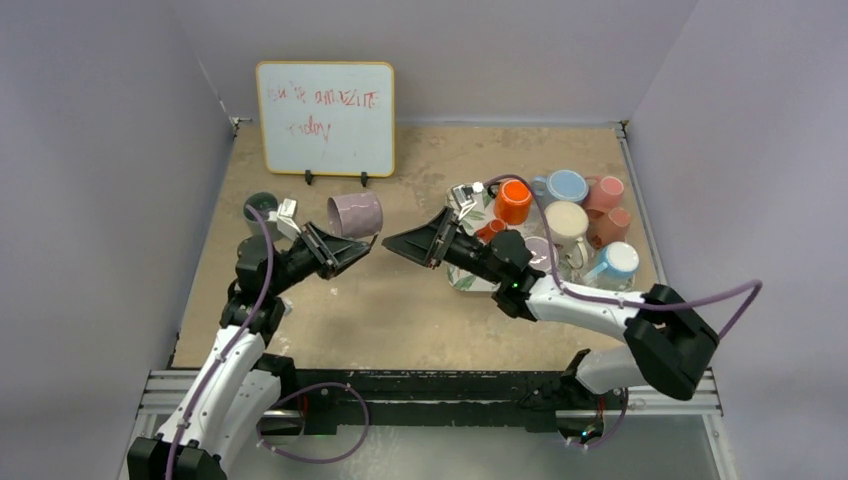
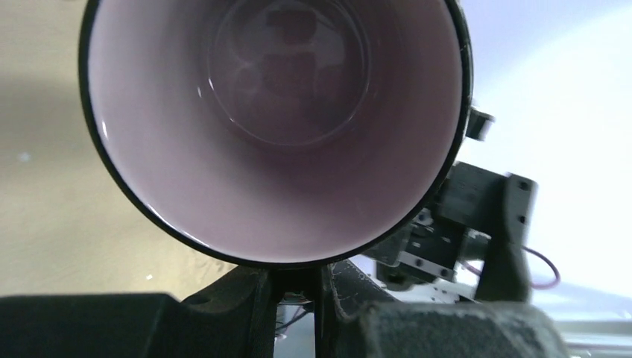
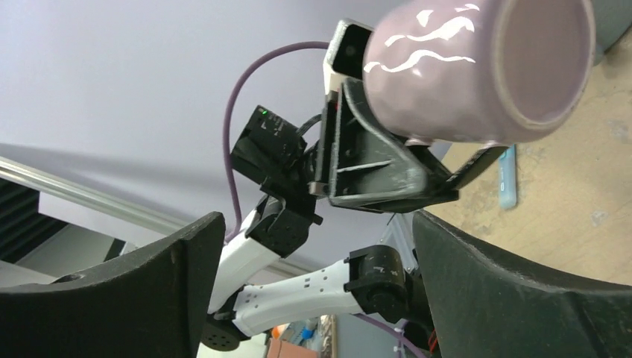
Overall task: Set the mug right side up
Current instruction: Turn over the cup on the tray, then place the cup at the center of the board.
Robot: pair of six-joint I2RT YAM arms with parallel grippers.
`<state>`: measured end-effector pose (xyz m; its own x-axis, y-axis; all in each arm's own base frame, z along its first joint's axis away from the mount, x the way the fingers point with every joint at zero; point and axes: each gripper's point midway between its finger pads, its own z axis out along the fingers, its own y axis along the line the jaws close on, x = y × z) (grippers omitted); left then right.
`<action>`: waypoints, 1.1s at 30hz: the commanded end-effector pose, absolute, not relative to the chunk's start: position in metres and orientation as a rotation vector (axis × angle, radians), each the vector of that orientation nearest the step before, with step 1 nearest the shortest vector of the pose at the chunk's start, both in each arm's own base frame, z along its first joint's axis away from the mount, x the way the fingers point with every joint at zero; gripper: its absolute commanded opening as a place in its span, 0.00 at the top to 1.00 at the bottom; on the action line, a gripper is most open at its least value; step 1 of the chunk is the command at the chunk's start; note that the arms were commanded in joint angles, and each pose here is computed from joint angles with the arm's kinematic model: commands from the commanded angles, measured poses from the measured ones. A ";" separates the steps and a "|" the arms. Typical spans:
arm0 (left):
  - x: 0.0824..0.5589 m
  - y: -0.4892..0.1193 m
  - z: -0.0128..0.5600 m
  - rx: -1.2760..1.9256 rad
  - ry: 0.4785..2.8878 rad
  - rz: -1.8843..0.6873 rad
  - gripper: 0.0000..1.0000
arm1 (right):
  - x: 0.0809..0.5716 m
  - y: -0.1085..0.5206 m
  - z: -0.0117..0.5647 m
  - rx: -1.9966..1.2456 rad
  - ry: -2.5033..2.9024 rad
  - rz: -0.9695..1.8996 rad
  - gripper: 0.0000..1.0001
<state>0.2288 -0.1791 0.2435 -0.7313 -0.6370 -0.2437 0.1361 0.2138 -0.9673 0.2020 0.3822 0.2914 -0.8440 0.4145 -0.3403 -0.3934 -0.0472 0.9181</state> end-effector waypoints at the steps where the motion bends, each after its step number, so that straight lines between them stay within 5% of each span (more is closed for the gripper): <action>1: 0.239 -0.165 0.268 -0.359 1.802 -1.373 1.00 | 0.203 0.367 0.298 -0.010 1.672 1.801 0.01; 14: 0.276 -0.095 0.194 -0.434 2.202 -0.599 1.00 | 0.197 0.324 0.316 -0.053 1.637 1.561 0.01; 33: 0.401 -0.041 0.156 -0.633 2.156 -0.095 1.00 | 0.177 0.290 0.325 -0.117 1.624 1.461 0.01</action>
<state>0.3558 -0.0505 0.1151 -0.6384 -0.4907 -0.5930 -0.4168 0.8681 -0.2695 0.1788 0.3010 0.3163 -0.6221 0.4624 -0.6318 -0.5805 0.2690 0.7685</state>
